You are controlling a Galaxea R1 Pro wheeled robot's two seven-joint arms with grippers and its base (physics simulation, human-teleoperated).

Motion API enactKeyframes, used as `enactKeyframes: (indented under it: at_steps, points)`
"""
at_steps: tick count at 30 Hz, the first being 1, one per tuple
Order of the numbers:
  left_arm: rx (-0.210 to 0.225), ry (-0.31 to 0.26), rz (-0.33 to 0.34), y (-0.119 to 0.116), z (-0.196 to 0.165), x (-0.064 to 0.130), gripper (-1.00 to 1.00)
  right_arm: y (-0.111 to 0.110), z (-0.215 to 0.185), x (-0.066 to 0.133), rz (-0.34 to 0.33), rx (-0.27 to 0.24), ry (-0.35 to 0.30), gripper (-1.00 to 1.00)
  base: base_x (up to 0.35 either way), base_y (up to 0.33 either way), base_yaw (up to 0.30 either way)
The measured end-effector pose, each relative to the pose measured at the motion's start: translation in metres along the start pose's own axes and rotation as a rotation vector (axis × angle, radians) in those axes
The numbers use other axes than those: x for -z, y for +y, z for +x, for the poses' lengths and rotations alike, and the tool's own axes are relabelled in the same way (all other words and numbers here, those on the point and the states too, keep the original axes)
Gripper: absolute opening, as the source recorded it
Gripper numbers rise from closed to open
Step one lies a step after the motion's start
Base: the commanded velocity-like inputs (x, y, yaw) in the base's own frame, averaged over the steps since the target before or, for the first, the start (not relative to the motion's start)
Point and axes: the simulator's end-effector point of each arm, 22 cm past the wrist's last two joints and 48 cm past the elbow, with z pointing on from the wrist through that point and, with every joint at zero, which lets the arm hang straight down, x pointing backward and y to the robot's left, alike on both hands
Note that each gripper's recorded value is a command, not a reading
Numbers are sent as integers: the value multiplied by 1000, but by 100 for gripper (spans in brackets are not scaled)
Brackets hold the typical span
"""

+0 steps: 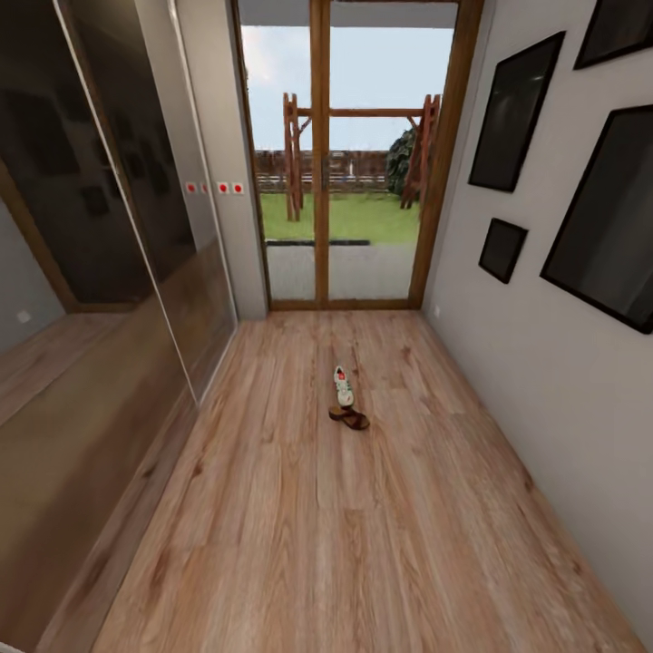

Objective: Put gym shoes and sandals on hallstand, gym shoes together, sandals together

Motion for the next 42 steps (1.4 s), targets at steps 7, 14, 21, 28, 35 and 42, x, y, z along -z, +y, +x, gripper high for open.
enactKeyframes:
  at_steps: [7,14,21,28,35,42]
  points:
    - [0,-1,-3,2,-1,0,100,4,-2,0,-2,5,-18,100,250,0,0]
    - [4,-10,-1,0,-5,-1,100,10,1,0,-8,-1,-18,100,158,0,0]
    - [5,-28,-2,0,-8,0,100,10,-2,0,-9,-1,-28,100,319,0,0]
    - [6,-62,-2,0,-14,0,100,10,-2,0,-10,-1,-28,100,336,1,0]
    - [6,-69,-2,0,-15,0,100,10,-2,0,-7,-1,-28,100,336,74,0]
    - [6,-70,-2,0,-16,0,100,10,-2,0,-7,-1,-28,100,320,169,-61]
